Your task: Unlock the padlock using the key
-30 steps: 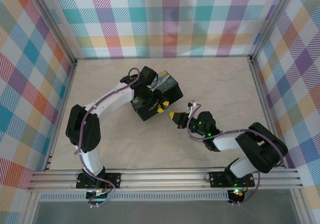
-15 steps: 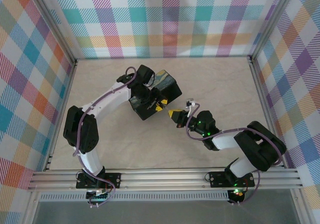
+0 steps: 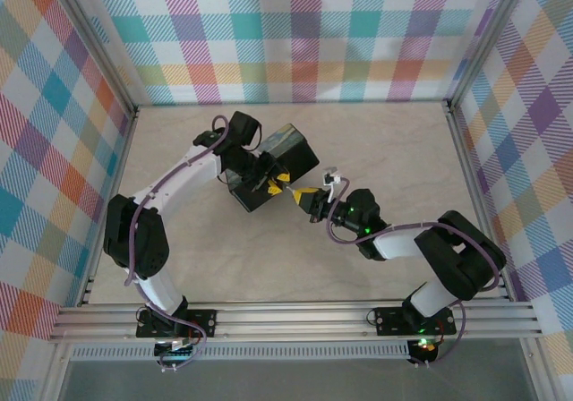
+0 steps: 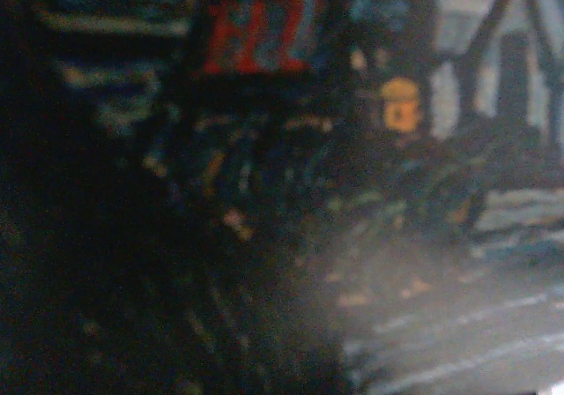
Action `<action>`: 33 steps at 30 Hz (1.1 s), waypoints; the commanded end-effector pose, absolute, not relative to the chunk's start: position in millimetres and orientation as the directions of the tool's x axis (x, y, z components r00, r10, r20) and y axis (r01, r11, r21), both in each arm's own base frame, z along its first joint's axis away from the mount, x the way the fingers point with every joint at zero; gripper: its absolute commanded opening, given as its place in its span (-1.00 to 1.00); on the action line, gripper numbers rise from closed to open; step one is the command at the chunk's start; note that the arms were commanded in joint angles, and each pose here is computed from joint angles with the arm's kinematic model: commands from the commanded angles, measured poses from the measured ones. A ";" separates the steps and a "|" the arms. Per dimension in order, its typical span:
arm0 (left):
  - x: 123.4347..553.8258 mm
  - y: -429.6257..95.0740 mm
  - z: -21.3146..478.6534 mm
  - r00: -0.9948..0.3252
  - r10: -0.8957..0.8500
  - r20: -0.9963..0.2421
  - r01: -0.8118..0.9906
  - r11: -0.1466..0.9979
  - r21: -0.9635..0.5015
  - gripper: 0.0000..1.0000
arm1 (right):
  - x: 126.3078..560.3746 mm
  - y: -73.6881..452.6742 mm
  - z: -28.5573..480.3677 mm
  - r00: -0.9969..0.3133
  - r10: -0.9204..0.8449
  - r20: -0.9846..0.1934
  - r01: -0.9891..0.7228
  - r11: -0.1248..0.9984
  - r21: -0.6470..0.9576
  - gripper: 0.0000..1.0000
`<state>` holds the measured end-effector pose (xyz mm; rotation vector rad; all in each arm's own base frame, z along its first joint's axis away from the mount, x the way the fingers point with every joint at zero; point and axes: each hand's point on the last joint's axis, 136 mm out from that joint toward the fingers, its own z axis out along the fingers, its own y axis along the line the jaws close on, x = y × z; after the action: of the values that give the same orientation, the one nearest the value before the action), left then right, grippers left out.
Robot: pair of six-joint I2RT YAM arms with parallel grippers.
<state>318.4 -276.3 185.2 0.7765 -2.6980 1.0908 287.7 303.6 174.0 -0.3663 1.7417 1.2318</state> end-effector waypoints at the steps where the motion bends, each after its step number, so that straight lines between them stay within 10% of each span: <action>1: 300.5 -287.5 199.6 -0.895 -0.306 0.324 -0.446 0.613 -0.652 -0.98 | 286.8 319.4 233.8 -0.371 0.320 -0.872 -0.807 0.353 0.473 -1.00; 23: 307.6 -272.4 201.6 -0.861 -0.373 0.345 -0.506 0.575 -0.643 -0.99 | 300.7 337.0 246.6 -0.396 0.329 -0.857 -0.777 0.377 0.504 -1.00; 33: 308.0 -269.4 206.7 -0.857 -0.379 0.350 -0.514 0.567 -0.644 -1.00 | 291.6 345.8 257.3 -0.467 0.377 -0.800 -0.822 0.148 0.550 -1.00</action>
<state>330.0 -254.9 192.3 0.8527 -2.7114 1.1071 308.3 336.1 182.7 -0.3374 1.7404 1.4164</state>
